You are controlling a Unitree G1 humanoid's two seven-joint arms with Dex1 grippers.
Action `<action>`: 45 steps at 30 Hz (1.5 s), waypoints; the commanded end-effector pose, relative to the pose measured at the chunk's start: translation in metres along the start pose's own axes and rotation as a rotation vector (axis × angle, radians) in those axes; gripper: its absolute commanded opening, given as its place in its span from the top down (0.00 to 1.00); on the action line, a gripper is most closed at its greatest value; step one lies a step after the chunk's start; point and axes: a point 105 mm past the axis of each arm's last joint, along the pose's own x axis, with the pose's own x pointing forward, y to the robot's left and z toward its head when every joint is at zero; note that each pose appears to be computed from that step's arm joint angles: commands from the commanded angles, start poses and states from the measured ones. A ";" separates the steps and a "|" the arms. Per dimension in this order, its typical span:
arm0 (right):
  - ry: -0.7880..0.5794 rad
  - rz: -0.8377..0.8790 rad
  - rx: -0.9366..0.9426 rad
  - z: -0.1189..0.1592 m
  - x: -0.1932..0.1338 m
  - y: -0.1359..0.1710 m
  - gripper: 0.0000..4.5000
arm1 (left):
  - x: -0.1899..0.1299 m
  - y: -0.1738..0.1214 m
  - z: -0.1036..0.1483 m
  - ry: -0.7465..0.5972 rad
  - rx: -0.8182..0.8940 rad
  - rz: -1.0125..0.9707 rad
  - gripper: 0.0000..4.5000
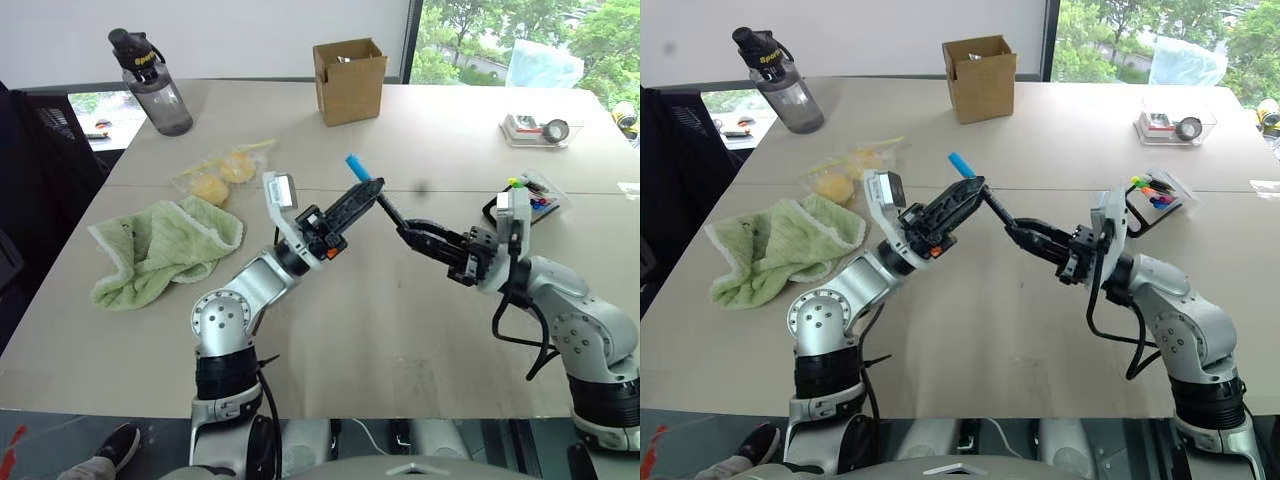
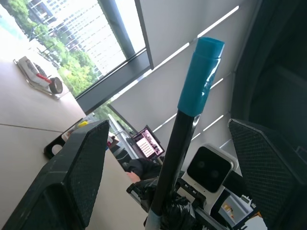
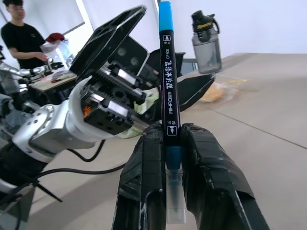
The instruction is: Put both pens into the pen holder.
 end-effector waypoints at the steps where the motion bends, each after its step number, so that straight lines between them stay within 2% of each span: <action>1: -0.033 0.052 -0.033 0.013 0.007 0.012 1.00 | 0.005 -0.019 0.003 -0.015 -0.018 -0.085 0.29; 6: -0.028 0.065 -0.030 0.012 0.009 0.014 1.00 | 0.005 -0.018 0.005 -0.023 -0.018 -0.074 0.83; 8: -0.027 0.065 -0.031 0.011 0.009 0.014 1.00 | 0.005 -0.017 0.006 -0.024 -0.017 -0.069 0.99; 16: 0.023 0.007 -0.081 0.005 0.006 0.005 1.00 | 0.006 -0.008 0.002 0.032 0.073 -0.015 1.00; 21: 0.127 -0.001 -0.082 -0.007 0.005 -0.002 1.00 | 0.004 -0.006 -0.009 0.182 0.198 -0.012 1.00; 22: 0.147 -0.004 -0.082 -0.009 0.005 -0.002 0.82 | 0.003 -0.004 -0.014 0.235 0.245 -0.009 1.00; 25: 0.207 -0.032 -0.117 -0.017 0.007 -0.005 0.60 | 0.001 0.000 -0.018 0.332 0.329 -0.010 1.00; 26: 0.218 -0.028 -0.113 -0.019 0.007 -0.005 0.47 | 0.001 0.001 -0.018 0.351 0.346 -0.012 1.00; 27: 0.224 -0.010 -0.091 -0.019 0.009 -0.002 0.44 | 0.000 0.004 -0.019 0.380 0.373 -0.009 1.00; 28: 0.227 0.007 -0.068 -0.020 0.010 0.000 0.35 | -0.001 0.006 -0.020 0.408 0.397 -0.006 1.00; 33: 0.315 0.079 0.006 -0.026 0.013 0.010 0.35 | -0.002 0.018 -0.022 0.541 0.531 0.001 1.00; 38: 0.405 0.071 0.061 -0.030 0.013 0.009 0.35 | -0.002 0.024 -0.024 0.669 0.642 -0.022 1.00; 45: 0.439 0.027 0.121 -0.033 0.024 0.005 0.35 | 0.007 0.018 -0.030 0.700 0.671 -0.078 1.00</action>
